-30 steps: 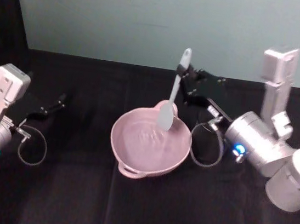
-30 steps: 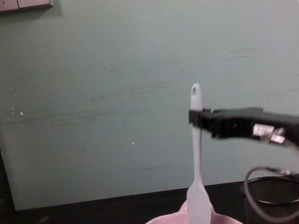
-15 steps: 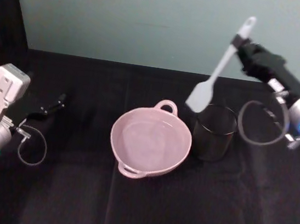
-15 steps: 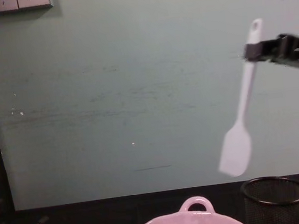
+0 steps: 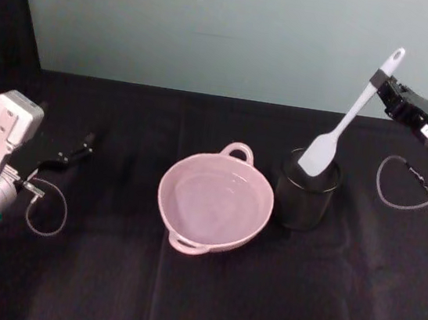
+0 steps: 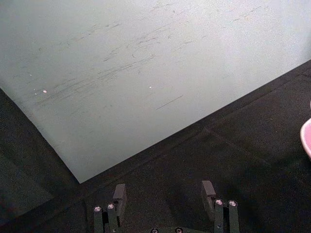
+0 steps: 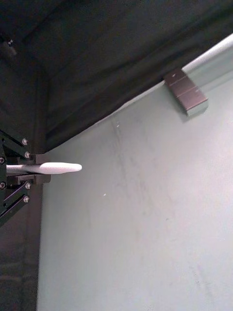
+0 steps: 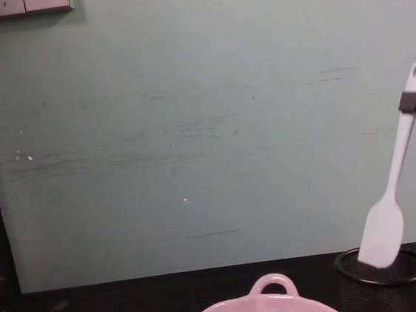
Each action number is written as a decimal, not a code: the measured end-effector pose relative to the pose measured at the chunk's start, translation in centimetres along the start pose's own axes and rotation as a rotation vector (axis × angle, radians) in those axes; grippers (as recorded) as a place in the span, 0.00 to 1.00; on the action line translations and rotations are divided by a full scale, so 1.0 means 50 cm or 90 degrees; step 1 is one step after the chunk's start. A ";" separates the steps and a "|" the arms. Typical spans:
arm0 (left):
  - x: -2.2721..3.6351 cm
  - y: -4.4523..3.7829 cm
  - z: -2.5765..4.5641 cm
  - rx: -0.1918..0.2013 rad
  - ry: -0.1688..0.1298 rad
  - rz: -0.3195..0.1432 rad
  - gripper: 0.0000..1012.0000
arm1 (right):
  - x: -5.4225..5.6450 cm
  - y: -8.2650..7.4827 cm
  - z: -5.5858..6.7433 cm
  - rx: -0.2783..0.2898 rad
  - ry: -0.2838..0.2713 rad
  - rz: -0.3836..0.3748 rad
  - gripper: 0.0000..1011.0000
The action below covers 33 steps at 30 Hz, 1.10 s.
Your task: Use the one hand to pick up the spoon and stir the clear water in the bowl.
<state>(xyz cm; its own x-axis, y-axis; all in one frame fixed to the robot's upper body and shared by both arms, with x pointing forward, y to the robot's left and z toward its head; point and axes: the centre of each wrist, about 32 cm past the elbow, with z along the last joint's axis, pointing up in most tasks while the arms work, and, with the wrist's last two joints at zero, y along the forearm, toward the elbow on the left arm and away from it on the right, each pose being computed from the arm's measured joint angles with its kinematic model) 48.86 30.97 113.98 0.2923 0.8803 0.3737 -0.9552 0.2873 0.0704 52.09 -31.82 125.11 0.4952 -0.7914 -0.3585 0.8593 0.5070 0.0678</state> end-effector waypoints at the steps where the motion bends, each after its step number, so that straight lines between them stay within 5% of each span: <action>1: 0.000 0.000 0.000 0.000 0.000 0.000 1.00 | 0.003 0.001 -0.003 -0.003 0.003 -0.002 0.11; 15: 0.000 0.000 0.000 0.000 0.000 0.000 1.00 | 0.035 0.022 -0.057 -0.038 0.034 -0.006 0.11; 33: 0.000 0.000 0.000 0.000 0.000 0.000 1.00 | 0.051 0.027 -0.097 -0.066 0.051 -0.007 0.11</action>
<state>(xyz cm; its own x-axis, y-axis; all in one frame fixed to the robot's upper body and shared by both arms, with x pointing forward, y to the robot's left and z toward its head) 48.86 30.96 113.98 0.2923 0.8803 0.3737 -0.9552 0.2874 0.0703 53.90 -31.50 119.75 0.4698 -0.7694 -0.4328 0.8448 0.5341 -0.0324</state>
